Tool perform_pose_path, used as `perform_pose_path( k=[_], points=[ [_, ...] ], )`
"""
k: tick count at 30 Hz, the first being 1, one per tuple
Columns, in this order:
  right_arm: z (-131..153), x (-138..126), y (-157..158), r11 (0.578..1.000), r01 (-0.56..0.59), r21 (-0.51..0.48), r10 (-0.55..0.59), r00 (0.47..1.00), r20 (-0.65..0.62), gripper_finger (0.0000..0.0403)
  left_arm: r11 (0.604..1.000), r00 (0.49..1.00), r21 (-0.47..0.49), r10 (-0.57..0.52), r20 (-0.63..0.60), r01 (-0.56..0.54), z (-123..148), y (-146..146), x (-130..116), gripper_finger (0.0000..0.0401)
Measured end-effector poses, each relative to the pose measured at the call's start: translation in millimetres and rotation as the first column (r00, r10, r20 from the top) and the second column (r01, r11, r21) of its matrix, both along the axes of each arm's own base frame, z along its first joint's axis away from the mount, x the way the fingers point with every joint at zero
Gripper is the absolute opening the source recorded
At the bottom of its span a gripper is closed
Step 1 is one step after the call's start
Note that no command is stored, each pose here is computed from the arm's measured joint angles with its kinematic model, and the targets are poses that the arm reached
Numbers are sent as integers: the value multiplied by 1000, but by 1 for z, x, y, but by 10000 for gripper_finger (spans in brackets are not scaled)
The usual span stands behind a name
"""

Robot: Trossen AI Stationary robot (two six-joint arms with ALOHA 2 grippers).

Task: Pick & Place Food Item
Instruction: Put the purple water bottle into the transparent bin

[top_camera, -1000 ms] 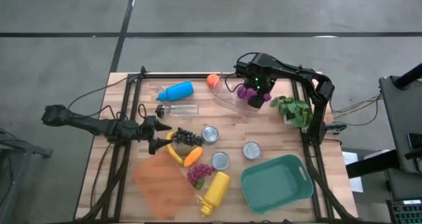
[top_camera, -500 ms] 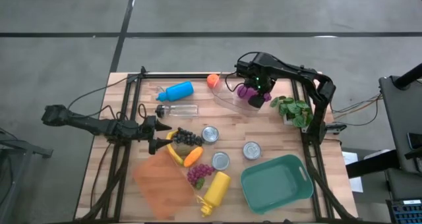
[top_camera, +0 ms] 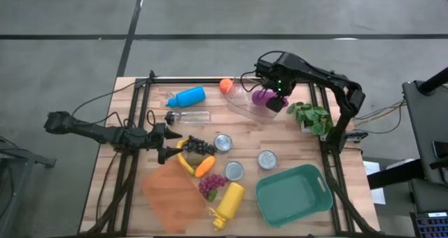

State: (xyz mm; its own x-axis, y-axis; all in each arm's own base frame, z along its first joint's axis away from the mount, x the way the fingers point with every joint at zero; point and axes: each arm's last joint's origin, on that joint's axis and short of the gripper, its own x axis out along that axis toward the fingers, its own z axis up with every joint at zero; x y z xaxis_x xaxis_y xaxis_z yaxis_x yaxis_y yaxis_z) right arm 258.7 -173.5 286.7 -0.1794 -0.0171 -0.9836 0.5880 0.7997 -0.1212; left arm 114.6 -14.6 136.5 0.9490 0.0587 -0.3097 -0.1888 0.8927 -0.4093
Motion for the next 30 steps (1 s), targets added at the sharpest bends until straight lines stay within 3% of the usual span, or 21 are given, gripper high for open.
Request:
perform_pose_path(
  k=[9, 16, 22, 30],
  points=[
    [45, -17, 11, 983, 67, -171, -25, 972, 234, 267, 1000, 1000, 0, 0, 0, 0, 0, 0, 0, 384],
    [77, -44, 29, 946, 160, -281, -13, 887, 461, 267, 1000, 1000, 0, 0, 0, 0, 0, 0, 0, 384],
    [70, -75, 54, 904, 275, -327, 0, 766, 643, 267, 1000, 1000, 0, 0, 0, 0, 0, 0, 0, 384],
    [36, -108, 82, 861, 344, -374, 69, 650, 757, 267, 1000, 1000, 0, 0, 0, 0, 0, 0, 0, 384]
  ],
)
